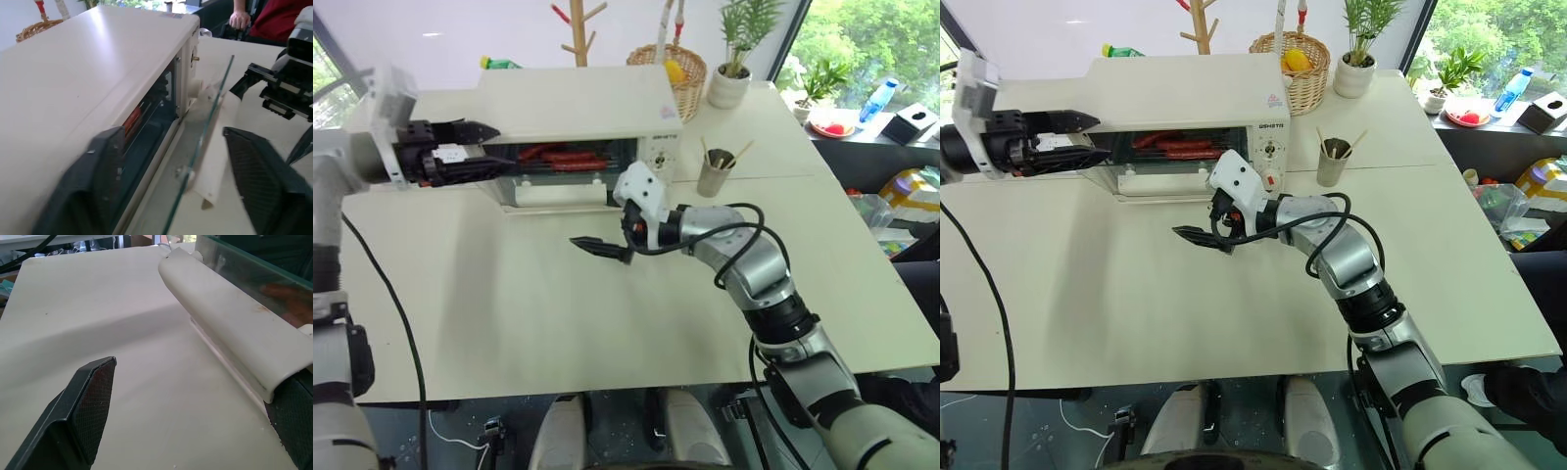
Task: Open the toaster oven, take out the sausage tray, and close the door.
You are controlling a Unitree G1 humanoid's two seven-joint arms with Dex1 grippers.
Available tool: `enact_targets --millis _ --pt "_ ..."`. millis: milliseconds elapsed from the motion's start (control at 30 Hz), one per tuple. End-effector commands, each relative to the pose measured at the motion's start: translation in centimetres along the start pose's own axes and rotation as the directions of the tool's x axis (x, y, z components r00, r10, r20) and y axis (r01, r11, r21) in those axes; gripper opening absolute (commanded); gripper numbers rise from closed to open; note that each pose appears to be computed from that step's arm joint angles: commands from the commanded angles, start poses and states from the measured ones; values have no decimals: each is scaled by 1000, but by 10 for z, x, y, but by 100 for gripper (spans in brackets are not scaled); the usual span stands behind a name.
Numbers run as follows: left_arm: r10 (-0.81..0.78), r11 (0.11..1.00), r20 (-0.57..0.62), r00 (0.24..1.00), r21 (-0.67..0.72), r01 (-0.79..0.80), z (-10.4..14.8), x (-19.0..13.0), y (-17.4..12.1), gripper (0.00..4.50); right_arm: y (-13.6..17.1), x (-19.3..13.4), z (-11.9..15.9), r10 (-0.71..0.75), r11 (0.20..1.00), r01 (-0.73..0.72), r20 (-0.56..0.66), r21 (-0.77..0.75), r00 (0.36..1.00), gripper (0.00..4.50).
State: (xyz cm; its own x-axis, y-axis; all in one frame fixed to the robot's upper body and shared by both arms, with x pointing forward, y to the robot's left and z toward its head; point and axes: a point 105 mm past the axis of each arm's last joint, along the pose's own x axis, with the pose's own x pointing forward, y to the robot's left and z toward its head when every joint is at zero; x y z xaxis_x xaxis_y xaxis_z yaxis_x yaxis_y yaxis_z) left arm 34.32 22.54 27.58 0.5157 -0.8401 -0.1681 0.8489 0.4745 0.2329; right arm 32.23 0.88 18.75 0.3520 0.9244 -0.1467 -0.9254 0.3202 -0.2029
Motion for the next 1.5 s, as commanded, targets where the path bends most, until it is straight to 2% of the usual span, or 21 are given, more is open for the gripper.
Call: enact_targets --millis 33,100,133,200,367,767,900,1067,1300,1500 --pt "12 998 2 1000 64 -12 9 1 2 120 8 -2 13 15 1000 -14 45 -21 999 450" --pt "10 996 -29 1000 88 -8 3 3 3 23 9 -3 11 10 1000 -9 42 -9 999 450" --pt "11 995 -41 999 97 -7 1 3 3 10 9 -3 10 8 1000 -7 41 -7 999 450" --pt "15 994 -56 998 107 -9 -2 4 4 10 9 -3 10 4 1000 -4 40 -5 999 450" --pt "-5 983 -182 983 181 39 -25 4 1 10 8 -5 9 -10 1000 10 37 -6 999 450" --pt "-18 983 -164 986 180 47 -25 8 0 10 0 -22 -2 -87 996 87 -27 -5 996 450" --pt "-21 984 -156 987 174 48 -24 9 0 10 -4 -39 -9 -123 992 123 -66 0 990 450" --pt "-38 986 -158 987 152 62 -27 10 -4 10 6 -78 -19 -130 990 135 -122 35 984 450" --pt "-52 994 -176 983 83 68 -51 9 -21 10 34 -132 -12 -53 997 61 -177 43 983 450" --pt "-29 1000 -163 986 -3 29 -75 12 -40 10 21 -142 -1 -138 990 137 -169 -16 976 450"
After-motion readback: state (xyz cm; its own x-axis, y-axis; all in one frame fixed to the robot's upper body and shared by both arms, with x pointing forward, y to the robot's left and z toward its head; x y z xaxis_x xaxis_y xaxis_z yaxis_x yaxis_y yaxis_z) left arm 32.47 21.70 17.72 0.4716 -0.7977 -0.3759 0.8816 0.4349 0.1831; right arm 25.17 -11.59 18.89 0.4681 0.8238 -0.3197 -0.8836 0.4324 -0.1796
